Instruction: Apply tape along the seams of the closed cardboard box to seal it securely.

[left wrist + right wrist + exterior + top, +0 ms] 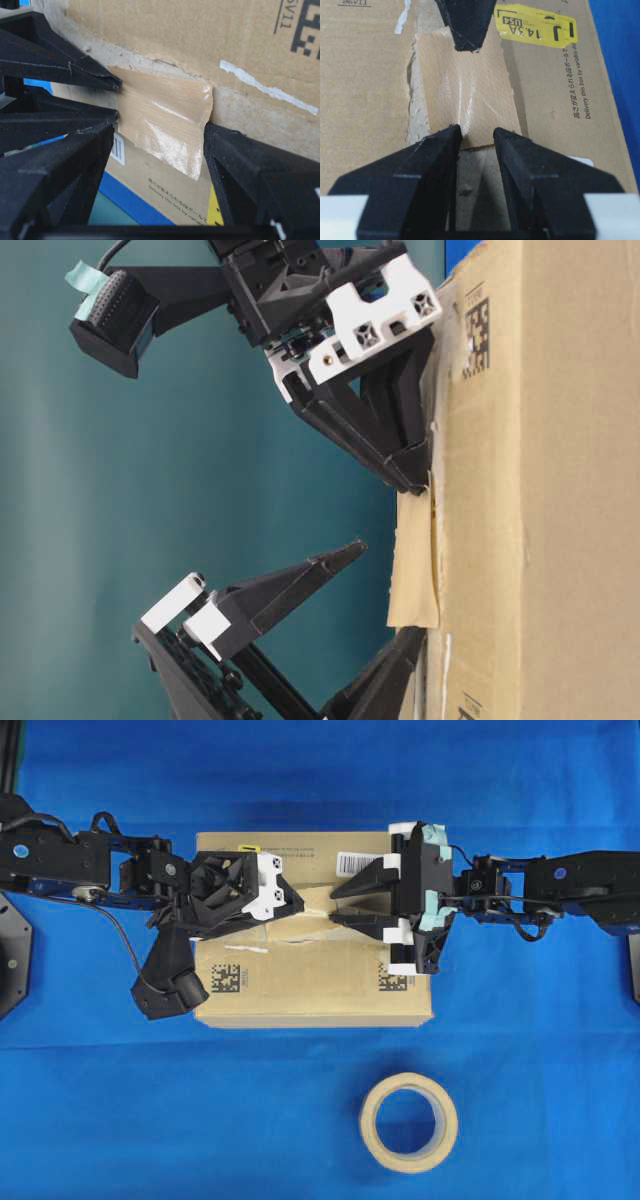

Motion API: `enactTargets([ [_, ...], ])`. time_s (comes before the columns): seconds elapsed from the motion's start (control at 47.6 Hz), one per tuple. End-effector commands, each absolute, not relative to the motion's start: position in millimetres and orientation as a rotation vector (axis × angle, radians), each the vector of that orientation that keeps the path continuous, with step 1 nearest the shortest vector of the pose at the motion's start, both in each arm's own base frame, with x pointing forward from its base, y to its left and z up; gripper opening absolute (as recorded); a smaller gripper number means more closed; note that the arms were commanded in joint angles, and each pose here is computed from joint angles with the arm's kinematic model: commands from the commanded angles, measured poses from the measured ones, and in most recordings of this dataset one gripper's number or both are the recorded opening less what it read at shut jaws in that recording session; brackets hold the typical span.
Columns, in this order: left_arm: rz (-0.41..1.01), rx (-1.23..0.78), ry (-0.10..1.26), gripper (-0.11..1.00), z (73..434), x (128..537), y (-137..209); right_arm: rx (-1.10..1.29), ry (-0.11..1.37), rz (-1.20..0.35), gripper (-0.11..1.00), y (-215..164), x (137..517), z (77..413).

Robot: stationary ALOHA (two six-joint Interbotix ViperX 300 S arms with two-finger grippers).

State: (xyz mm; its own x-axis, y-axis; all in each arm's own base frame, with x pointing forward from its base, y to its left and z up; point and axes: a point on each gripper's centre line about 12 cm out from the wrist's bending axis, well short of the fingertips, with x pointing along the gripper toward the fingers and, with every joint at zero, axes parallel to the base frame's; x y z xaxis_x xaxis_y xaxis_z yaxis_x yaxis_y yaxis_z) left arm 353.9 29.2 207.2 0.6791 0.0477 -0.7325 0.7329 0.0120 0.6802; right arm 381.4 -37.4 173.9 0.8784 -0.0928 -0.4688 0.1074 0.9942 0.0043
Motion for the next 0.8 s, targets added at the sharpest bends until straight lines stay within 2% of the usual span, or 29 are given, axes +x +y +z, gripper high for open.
enactTargets([
  [0.0, -0.588, 1.483, 0.67, 0.7, 216.6, 356.1, 29.8, 0.031, 0.481, -0.106, 0.42, -38.2, 382.9, 179.2],
  [0.462, -0.594, 1.483, 0.674, 0.7, 218.6, 354.5, 29.7, 0.032, 0.496, -0.105, 0.42, -38.0, 382.1, 177.6],
  [0.672, -0.546, 1.49, 0.643, 0.69, 226.9, 349.7, 31.5, 0.035, 0.515, -0.102, 0.42, -36.6, 380.2, 177.0],
  [0.777, -0.476, 1.486, 0.594, 0.69, 237.5, 345.3, 31.8, 0.031, 0.509, -0.095, 0.42, -34.0, 378.3, 184.0],
])
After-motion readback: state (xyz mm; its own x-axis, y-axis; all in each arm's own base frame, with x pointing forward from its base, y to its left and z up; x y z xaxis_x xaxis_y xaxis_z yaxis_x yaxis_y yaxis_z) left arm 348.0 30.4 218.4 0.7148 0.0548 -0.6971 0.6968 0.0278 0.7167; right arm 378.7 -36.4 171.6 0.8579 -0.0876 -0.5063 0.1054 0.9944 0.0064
